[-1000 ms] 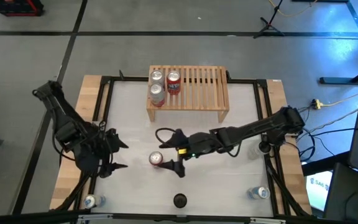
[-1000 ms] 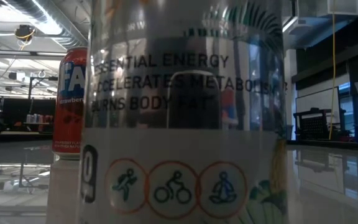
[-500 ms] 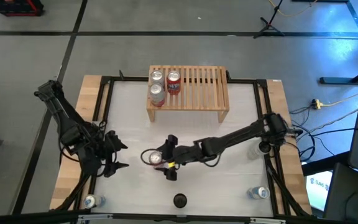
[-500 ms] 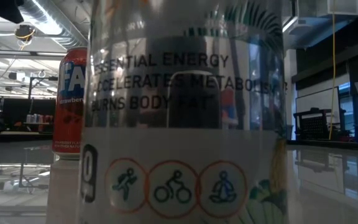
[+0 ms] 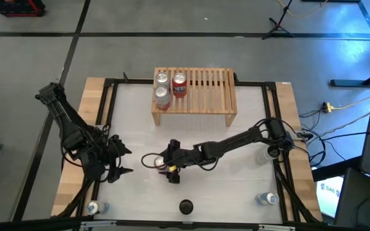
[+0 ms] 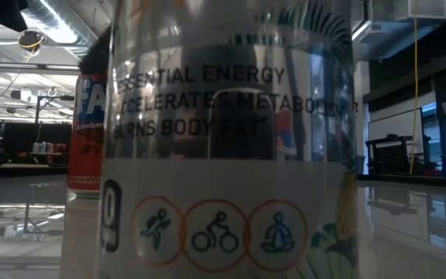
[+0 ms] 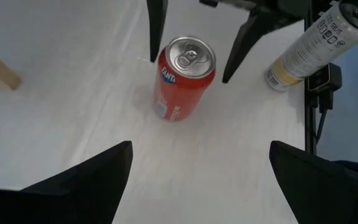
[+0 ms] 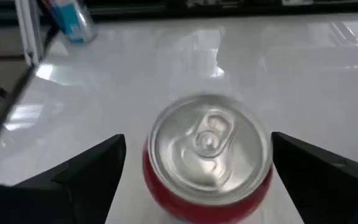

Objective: Place canned beverage on shelf
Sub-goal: Put the orange soda can on the shelf aligned with the other orange soda can

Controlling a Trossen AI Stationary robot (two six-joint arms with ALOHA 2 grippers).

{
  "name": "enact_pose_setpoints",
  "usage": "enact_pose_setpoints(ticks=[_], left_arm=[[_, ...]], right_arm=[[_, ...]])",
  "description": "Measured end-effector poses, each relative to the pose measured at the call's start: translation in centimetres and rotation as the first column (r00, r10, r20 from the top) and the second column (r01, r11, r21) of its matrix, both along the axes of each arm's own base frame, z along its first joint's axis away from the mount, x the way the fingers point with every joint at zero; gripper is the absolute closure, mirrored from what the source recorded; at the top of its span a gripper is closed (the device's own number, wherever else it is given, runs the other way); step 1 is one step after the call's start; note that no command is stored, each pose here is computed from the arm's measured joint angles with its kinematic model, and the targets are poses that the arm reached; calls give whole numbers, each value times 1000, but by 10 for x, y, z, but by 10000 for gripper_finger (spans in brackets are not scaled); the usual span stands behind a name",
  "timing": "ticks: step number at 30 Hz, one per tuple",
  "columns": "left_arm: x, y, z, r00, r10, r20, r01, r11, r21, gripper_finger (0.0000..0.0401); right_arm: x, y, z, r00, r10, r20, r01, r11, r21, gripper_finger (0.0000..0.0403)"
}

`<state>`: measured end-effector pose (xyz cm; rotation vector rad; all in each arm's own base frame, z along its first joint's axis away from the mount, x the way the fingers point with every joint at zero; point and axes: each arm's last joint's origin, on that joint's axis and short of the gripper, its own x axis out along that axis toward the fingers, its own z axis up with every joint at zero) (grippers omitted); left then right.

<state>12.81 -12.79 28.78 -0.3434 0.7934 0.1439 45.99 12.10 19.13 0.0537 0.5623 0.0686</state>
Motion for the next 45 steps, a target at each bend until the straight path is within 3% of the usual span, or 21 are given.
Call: enact_pose_setpoints(ticks=[12, 15, 21, 24, 27, 36, 41, 45], left_arm=[[0, 0, 0, 1000, -4, -8, 4, 1000, 8, 32], [-1, 1, 0, 1000, -4, -8, 4, 1000, 8, 32], [0, 1, 0, 1000, -2, -5, 2, 1000, 11, 32], [0, 1, 0, 1000, -1, -4, 1, 1000, 13, 32], [-1, 1, 0, 1000, -1, -6, 1, 1000, 16, 32], [-1, 1, 0, 1000, -28, -5, 28, 999, 44, 32], [-1, 1, 0, 999, -36, -5, 36, 998, 53, 32], [0, 1, 0, 999, -36, -3, 36, 998, 50, 32]], right_arm=[[12, 1, -29, 999, 7, 33, -7, 1000, -11, 21], [13, 0, -25, 998, -17, 61, 16, 1000, 25, 43], [13, 0, -24, 996, -51, 67, 49, 998, 34, 123], [14, 0, -22, 994, -94, 50, 89, 992, 93, 124], [15, 0, -11, 991, -130, -23, 132, 986, 98, 124], [17, 2, 43, 976, -150, -159, 138, 987, -87, 124], [15, 0, 75, 973, -170, -159, 150, 981, -126, 124], [8, -2, 103, 981, -168, -100, 158, 982, -99, 124]])
